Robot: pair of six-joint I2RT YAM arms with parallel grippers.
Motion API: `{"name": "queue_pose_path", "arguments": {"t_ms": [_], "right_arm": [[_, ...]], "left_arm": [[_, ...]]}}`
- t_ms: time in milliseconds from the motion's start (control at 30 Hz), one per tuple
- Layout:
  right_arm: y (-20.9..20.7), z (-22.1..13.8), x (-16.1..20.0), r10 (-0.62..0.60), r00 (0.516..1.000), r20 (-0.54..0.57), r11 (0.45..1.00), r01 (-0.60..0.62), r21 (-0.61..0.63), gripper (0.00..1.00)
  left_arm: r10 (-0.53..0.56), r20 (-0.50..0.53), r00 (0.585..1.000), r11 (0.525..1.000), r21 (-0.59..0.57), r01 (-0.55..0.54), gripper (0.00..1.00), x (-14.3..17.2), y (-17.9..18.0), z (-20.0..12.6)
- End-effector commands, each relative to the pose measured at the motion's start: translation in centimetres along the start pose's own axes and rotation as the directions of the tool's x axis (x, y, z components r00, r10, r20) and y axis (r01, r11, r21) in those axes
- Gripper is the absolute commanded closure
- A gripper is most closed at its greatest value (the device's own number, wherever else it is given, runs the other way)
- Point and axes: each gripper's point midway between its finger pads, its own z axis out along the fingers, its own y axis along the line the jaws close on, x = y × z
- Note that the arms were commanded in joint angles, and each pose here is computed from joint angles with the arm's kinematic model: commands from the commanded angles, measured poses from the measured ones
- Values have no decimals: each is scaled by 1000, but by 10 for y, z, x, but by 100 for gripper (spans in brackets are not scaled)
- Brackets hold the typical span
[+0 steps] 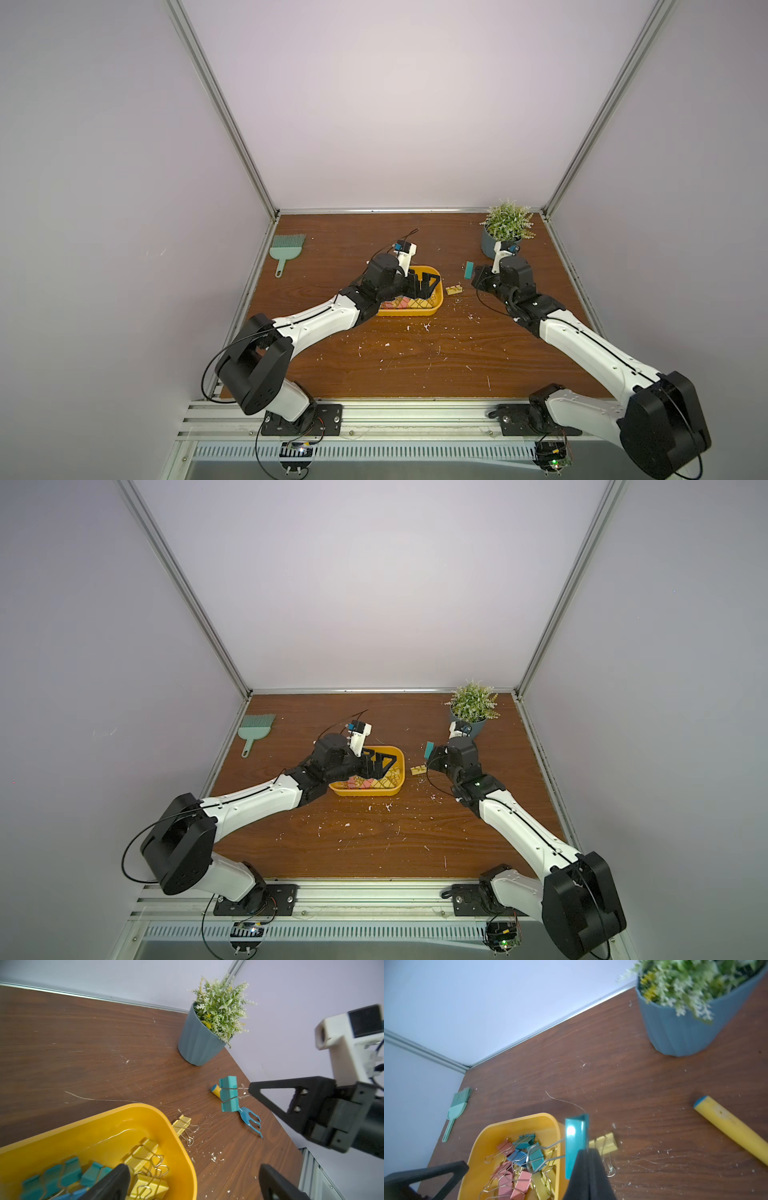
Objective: Take out the binder clips from the storage box
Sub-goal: Pick up the binder clip from the storage box, then place the binder clip at the center of the board.
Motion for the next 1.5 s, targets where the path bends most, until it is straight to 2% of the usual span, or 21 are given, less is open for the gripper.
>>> {"name": "queue_pose_path", "arguments": {"t_ms": [0,167,367,567,900,1033,1100,1267,1467], "right_arm": [[-12,0,-12,209,975,76,978,-209,-17,100],[-42,8,5,348,933,91,935,-352,37,100],[-53,25,16,441,892,101,893,-447,49,100],[-49,51,19,446,892,78,892,-450,47,100],[-64,72,23,499,855,139,854,-512,87,100],[-65,81,35,514,852,104,848,-523,93,100],[-65,81,42,519,851,82,846,-525,92,100],[-76,71,53,529,842,107,832,-539,130,100],[-70,73,70,542,839,46,832,-543,116,100]], "left_arm": [[43,-15,999,999,33,-42,0,2,-22,14],[45,-45,998,998,41,-44,0,6,-27,25],[37,-43,998,999,33,-35,0,7,-24,26],[44,-44,998,999,11,-44,0,8,-20,23],[48,-35,998,999,-17,-49,0,7,-16,18],[46,-36,998,999,-20,-47,0,8,-15,18],[48,-35,998,999,-23,-49,0,7,-15,17],[50,-38,998,998,-32,-51,0,9,-13,17],[47,-43,998,998,-29,-48,0,10,-13,19]]}}
